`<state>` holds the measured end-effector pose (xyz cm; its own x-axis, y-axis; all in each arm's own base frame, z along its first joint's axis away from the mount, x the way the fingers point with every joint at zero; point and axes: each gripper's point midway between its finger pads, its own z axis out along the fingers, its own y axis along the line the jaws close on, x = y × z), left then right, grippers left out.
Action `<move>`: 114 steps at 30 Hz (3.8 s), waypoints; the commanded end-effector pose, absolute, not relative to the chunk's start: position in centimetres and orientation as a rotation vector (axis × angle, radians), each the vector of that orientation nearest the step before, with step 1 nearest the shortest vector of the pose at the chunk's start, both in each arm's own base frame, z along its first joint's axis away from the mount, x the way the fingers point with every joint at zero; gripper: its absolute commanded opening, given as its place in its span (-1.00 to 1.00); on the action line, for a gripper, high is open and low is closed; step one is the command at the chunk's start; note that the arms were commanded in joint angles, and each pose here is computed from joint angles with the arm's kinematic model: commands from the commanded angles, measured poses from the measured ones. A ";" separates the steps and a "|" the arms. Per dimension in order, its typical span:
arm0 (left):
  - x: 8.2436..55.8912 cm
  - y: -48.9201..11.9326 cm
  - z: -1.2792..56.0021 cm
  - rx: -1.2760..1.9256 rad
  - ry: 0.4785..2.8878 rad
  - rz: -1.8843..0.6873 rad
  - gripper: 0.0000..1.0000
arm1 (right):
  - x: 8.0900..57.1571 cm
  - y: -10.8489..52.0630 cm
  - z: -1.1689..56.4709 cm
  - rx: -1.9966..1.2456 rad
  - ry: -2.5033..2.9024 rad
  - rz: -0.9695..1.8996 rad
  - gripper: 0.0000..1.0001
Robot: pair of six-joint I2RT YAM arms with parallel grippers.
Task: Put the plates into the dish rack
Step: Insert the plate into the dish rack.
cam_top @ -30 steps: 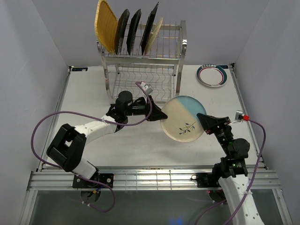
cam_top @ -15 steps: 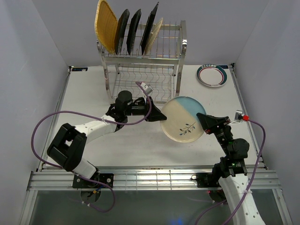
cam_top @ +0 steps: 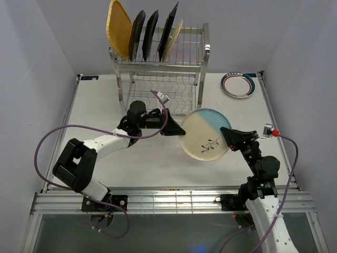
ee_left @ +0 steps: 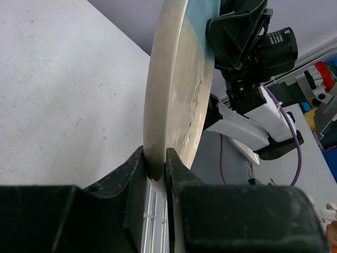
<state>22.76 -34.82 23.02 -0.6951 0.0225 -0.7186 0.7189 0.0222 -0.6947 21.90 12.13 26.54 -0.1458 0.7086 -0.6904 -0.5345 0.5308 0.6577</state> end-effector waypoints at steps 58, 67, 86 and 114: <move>33.9 -28.7 25.9 0.132 1.897 -1.060 -1.00 | 26.2 16.0 28.5 -0.193 1.579 0.789 0.94; 34.1 -28.8 25.2 -0.029 1.960 -0.813 -1.00 | 24.8 20.6 26.8 -0.322 1.528 0.670 0.94; 31.2 -29.4 26.7 -0.116 1.994 -0.814 -1.00 | 20.1 27.1 22.0 -0.599 1.436 0.392 0.91; 30.9 -28.1 26.1 -0.229 2.069 -0.754 -1.00 | 21.7 31.9 18.4 -0.594 1.342 0.014 0.75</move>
